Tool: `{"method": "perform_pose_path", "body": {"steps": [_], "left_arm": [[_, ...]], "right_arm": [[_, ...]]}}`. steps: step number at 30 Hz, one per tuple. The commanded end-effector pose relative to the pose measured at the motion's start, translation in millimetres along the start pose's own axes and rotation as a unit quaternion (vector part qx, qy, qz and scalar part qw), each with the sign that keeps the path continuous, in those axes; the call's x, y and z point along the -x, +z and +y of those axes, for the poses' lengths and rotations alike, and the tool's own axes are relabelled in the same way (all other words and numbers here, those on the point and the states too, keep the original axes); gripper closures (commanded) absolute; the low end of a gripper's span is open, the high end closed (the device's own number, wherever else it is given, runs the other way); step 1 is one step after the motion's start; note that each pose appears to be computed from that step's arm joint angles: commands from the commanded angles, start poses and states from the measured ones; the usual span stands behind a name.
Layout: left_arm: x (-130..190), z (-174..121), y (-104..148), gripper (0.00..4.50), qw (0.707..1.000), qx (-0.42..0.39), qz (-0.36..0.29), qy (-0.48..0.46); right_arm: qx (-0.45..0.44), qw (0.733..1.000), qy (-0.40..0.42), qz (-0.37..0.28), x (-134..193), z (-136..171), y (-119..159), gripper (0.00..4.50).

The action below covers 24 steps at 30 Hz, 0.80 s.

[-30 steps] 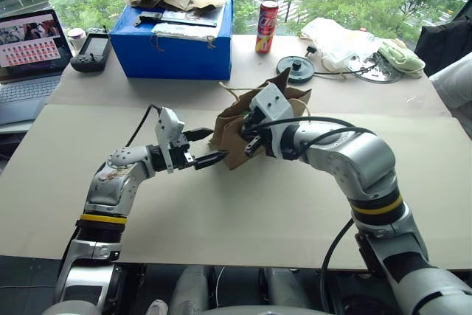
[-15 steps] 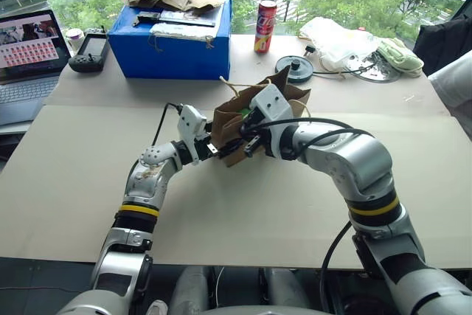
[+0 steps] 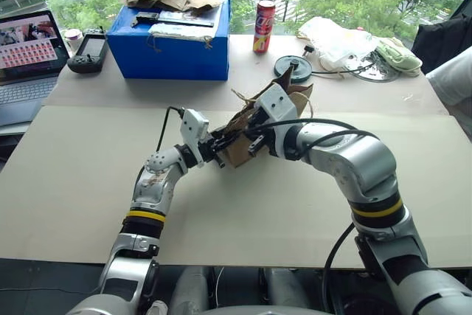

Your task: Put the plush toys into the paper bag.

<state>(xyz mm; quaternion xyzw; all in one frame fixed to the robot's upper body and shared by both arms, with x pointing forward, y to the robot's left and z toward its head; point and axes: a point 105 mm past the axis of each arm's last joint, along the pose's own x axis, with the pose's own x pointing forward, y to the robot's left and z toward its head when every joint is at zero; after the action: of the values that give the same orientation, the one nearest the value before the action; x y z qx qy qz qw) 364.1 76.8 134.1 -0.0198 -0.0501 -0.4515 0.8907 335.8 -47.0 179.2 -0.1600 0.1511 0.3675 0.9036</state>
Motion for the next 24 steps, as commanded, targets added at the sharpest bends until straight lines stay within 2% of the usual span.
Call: {"method": "perform_pose_path", "body": {"steps": [1,11,16,21,24], "left_arm": [[-4,-1,17,4.39,0.999,-0.034,-0.024,0.001],[-2,-2,19,4.39,0.999,-0.036,-0.038,-0.002],[0,1,16,4.39,0.999,-0.037,-0.031,0.007],[2,5,13,4.39,0.999,-0.039,-0.024,0.011],[2,8,11,4.39,0.999,-0.042,-0.019,0.015]], "right_arm": [[0.014,1.000,-0.006,-0.020,7,-2,10,4.50],[0.025,1.000,-0.002,-0.019,12,0,9,4.50],[0.062,0.997,0.022,-0.035,28,4,15,4.50],[0.090,0.991,0.054,-0.079,54,6,37,4.50],[0.100,0.988,0.047,-0.107,66,-3,54,4.50]]}}
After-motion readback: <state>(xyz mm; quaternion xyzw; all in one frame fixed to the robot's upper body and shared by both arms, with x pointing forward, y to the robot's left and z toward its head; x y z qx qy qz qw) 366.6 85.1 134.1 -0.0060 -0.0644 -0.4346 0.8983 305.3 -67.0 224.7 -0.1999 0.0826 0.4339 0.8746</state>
